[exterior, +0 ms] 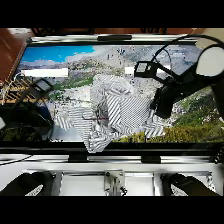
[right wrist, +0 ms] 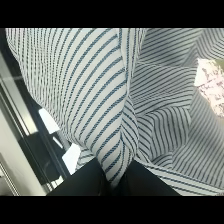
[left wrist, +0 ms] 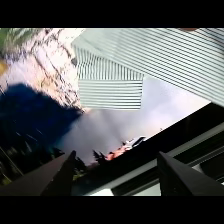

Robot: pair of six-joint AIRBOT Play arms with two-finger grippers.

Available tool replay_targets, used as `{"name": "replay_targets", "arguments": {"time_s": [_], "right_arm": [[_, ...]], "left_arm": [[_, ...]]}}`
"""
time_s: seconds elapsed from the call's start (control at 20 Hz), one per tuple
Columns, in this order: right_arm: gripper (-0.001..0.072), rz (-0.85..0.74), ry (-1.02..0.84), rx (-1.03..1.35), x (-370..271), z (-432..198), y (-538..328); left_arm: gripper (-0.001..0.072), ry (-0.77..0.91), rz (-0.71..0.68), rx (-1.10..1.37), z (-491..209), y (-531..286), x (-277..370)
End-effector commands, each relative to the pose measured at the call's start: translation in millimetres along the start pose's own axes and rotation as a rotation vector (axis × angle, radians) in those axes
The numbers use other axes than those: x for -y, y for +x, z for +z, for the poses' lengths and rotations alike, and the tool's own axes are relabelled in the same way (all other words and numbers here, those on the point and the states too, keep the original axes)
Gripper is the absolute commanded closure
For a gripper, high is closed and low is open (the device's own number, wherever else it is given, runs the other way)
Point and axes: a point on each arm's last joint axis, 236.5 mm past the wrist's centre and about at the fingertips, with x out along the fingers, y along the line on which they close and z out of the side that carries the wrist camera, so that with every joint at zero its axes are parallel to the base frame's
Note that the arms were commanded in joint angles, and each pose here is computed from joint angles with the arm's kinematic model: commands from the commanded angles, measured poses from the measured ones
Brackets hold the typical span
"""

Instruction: Fold the shirts.

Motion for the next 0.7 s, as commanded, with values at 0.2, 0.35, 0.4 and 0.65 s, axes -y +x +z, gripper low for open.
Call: {"name": "replay_targets", "arguments": {"time_s": [0.2,0.35,0.4,0.65], "right_arm": [[0.0627,-0.105,0.228,0.138,-7,10,-41],[0.0627,-0.149,0.280,0.197,2,18,-49],[0.0627,-0.153,0.281,0.215,3,22,-50],[0.0626,-0.104,0.296,0.285,-5,40,-52]], "left_arm": [[0.0097,-0.523,-0.372,0.077,25,43,61],[0.0103,-0.725,-0.576,0.174,67,70,92],[0.0103,-0.792,-0.618,0.195,81,77,95],[0.0103,-0.910,-0.750,0.243,127,114,118]]}}
